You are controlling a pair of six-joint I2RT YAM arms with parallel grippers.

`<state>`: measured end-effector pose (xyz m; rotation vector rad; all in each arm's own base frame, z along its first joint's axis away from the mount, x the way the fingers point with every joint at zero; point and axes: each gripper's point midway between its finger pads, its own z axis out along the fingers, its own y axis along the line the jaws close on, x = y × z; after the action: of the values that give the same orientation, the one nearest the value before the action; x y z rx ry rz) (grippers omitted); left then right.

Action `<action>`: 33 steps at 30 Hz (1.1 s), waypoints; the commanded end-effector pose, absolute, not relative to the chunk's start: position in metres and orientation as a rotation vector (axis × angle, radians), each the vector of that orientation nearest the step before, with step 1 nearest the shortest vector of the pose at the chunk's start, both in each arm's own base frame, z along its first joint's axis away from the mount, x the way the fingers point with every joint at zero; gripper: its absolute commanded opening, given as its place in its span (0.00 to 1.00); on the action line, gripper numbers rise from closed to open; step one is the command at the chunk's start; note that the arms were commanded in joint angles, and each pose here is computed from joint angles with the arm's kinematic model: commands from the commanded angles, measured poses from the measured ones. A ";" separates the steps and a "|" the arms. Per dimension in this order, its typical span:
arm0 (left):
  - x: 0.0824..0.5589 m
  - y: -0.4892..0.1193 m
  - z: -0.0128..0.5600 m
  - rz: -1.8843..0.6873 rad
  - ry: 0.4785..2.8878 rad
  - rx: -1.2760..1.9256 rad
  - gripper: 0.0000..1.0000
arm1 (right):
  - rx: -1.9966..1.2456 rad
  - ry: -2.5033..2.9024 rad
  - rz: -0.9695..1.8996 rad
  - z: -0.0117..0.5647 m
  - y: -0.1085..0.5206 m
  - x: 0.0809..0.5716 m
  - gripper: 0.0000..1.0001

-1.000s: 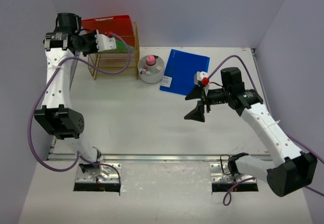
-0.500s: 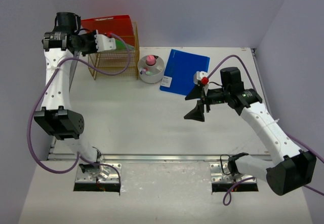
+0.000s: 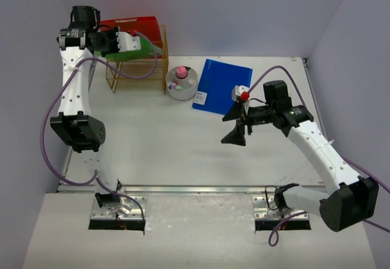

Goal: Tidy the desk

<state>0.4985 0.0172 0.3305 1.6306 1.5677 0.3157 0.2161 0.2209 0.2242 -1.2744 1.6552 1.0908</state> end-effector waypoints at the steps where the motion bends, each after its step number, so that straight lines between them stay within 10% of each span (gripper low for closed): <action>1: 0.520 0.005 0.392 0.431 1.376 1.484 0.35 | -1.280 1.608 1.088 0.241 0.223 0.220 0.99; 5: 0.515 -0.001 0.397 0.427 1.332 1.375 0.60 | -1.281 1.613 1.091 0.241 0.223 0.219 0.99; 11: 0.507 -0.006 0.432 0.516 1.180 1.274 0.63 | -1.274 1.613 1.110 0.242 0.225 0.219 0.99; 19: 0.512 -0.014 0.435 0.457 1.170 1.323 0.04 | -1.279 1.609 1.090 0.244 0.224 0.220 0.99; 24: 0.520 -0.014 0.435 0.438 1.185 1.346 0.01 | -1.279 1.611 1.087 0.242 0.223 0.219 0.99; 26: 0.530 -0.013 0.431 0.433 1.197 1.341 0.04 | -1.279 1.615 1.087 0.241 0.223 0.220 0.99; 33: 0.538 0.000 0.468 0.376 1.263 0.969 0.68 | -1.252 1.640 1.061 0.239 0.223 0.227 0.99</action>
<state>0.5376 -0.0014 0.4225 1.2467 1.2776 0.4293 0.2167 0.2214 0.2248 -1.2683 1.6729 1.1059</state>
